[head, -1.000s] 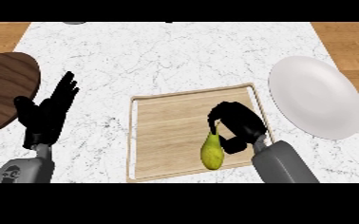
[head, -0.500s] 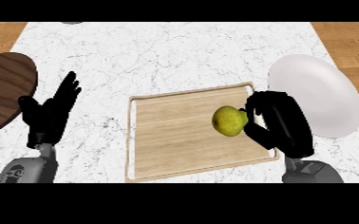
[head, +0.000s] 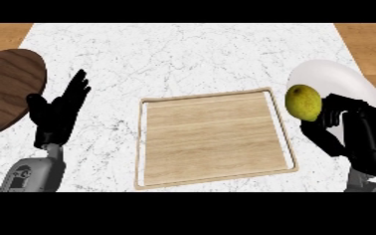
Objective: Pick the pear from the tray and place it in the plate
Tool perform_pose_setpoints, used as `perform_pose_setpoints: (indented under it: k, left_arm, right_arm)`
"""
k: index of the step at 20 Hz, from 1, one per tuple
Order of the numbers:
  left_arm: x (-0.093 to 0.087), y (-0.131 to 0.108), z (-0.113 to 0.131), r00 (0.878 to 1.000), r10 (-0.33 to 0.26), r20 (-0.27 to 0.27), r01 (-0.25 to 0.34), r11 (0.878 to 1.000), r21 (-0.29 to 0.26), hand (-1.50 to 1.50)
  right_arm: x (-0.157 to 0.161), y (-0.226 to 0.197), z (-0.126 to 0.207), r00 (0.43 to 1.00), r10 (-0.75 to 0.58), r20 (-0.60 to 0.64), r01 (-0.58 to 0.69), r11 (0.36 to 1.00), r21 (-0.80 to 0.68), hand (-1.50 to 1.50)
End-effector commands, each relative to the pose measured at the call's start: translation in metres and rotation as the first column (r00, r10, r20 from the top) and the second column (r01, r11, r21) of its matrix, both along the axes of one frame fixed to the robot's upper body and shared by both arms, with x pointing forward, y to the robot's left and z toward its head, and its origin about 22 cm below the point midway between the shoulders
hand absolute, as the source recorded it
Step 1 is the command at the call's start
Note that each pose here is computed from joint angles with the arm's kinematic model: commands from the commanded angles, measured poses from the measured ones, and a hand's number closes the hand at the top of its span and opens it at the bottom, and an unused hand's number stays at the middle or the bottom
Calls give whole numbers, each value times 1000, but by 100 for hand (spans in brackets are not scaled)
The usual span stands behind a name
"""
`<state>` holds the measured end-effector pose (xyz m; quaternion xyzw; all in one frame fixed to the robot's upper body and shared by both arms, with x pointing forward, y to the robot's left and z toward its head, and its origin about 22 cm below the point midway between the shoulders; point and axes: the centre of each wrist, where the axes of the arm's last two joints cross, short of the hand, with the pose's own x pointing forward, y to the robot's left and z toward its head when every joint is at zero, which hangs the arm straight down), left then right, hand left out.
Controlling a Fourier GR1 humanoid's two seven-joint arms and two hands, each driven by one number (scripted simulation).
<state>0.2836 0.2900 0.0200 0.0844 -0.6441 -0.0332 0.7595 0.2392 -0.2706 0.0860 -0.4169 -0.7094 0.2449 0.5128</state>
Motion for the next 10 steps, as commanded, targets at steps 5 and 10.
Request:
perform_pose_setpoints:
  k: [5, 10]
  left_arm:
    - [-3, 3, 2, 1000, -8, 8, 8, 1000, 6, 0]
    - [7, 2, -3, 1000, -25, 13, 25, 1000, -4, 0]
  right_arm:
    - [49, -94, 12, 988, -152, -15, 152, 987, 47, 150]
    - [46, -151, -17, 987, -154, -38, 155, 988, 22, 150]
